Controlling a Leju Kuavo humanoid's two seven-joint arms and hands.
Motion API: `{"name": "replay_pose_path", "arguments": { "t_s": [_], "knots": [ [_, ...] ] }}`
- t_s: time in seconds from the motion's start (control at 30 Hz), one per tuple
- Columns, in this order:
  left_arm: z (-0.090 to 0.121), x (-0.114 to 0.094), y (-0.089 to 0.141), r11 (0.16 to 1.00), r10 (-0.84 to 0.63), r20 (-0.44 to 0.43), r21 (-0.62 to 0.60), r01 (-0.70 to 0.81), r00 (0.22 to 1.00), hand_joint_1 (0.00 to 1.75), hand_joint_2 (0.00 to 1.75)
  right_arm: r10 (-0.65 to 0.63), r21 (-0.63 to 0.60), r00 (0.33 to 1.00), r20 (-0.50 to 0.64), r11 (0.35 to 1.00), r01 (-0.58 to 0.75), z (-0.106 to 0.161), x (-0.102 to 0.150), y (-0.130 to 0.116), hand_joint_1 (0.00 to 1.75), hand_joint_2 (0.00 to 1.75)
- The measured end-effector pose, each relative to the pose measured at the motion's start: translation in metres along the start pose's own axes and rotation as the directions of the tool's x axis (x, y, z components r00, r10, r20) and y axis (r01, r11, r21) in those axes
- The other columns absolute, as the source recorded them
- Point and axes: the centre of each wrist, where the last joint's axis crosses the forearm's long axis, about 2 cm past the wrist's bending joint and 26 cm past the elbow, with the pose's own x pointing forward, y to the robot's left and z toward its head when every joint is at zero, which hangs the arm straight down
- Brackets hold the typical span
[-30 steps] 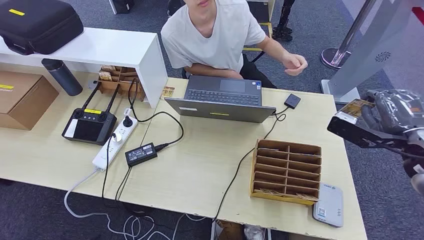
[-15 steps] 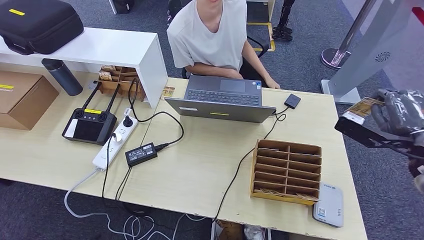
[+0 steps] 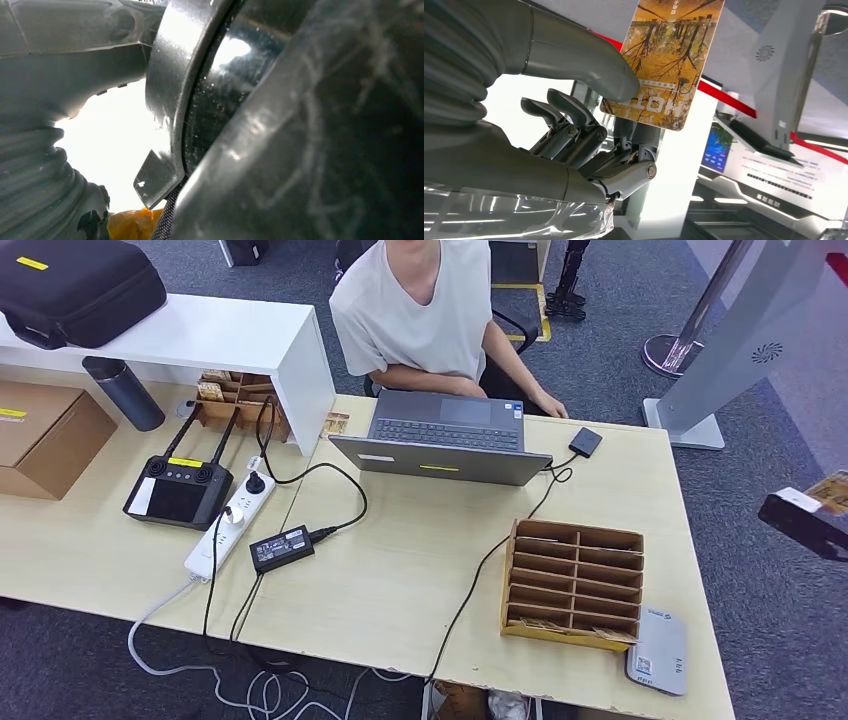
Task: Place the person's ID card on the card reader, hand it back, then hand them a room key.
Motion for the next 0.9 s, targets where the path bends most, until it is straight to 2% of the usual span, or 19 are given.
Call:
{"name": "replay_pose_path", "arguments": {
  "t_s": [0.13,0.23,0.63,0.9],
  "knots": [
    [0.0,0.001,-0.001,1.0,-0.006,0.0,0.003,0.006,1.0,0.0,1.75,0.013,-0.017,1.0,0.023,1.0,-0.013,0.017,-0.005,-0.002,1.75,1.75],
    [0.001,0.003,-0.003,1.0,-0.008,-0.001,0.004,0.008,1.0,0.0,1.75,0.014,-0.057,0.997,0.07,0.998,-0.01,0.032,0.0,-0.009,1.75,1.75],
    [0.001,0.006,-0.008,1.0,-0.026,-0.014,-0.007,0.026,1.0,0.0,1.75,-0.115,-0.185,0.939,0.325,0.966,0.183,0.107,0.062,-0.056,1.75,1.75],
    [0.001,0.006,-0.009,1.0,-0.021,-0.014,-0.023,0.02,1.0,0.0,1.75,-0.115,-0.181,0.886,0.45,0.96,0.216,0.154,0.077,-0.061,1.75,1.75]
  ]
}}
